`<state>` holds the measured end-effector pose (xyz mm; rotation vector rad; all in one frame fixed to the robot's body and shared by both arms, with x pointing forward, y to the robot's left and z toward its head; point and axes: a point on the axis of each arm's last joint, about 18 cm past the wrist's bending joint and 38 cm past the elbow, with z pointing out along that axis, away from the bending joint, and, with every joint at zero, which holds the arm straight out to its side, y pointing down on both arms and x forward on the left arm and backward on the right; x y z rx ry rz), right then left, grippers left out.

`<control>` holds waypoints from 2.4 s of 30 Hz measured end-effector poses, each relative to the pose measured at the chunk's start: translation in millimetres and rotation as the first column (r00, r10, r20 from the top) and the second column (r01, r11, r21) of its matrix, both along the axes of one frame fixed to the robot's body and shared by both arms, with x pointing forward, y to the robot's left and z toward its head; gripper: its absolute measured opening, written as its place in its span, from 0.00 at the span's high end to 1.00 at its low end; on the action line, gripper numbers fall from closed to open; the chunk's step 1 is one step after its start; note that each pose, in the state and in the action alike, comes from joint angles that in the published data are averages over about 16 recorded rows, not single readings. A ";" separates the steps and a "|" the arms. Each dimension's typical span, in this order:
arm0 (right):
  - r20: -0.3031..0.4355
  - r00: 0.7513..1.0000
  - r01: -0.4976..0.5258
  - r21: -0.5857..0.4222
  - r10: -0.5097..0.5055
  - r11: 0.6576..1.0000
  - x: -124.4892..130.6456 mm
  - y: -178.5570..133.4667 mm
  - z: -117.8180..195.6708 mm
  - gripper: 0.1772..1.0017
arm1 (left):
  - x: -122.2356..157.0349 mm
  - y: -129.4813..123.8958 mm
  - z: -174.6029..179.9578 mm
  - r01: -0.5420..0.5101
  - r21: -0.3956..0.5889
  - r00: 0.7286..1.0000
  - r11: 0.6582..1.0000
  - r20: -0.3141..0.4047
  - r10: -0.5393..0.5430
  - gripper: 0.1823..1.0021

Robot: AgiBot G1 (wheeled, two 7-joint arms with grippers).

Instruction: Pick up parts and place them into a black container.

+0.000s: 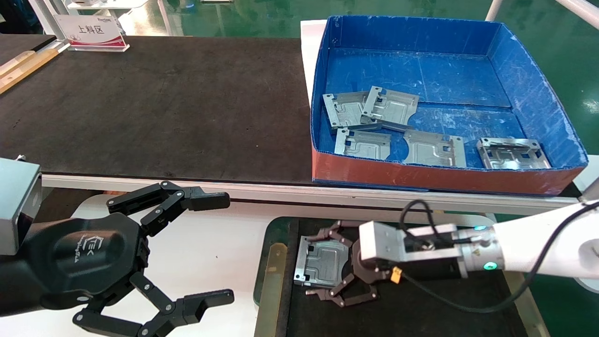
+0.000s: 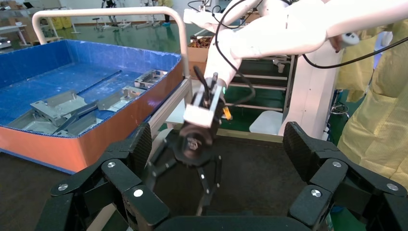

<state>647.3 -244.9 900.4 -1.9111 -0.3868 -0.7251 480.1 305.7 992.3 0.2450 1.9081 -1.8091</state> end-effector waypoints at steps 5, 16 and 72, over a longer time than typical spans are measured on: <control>0.026 0.999 -0.043 0.047 0.042 0.998 -18.0 -5.8 21.8 0.20 | 0.0 0.0 0.0 0.000 0.000 1.000 1.000 0.000 0.000 0.00; 0.020 0.989 -0.145 0.162 0.144 0.976 -74.6 -16.0 60.1 0.04 | 0.0 0.0 0.0 0.000 0.000 1.000 1.000 0.000 0.000 0.00; -0.085 0.987 -0.101 0.346 0.139 0.933 -139.7 -47.9 87.6 0.00 | 0.1 0.1 0.0 -0.001 0.000 1.000 1.000 0.000 0.001 0.00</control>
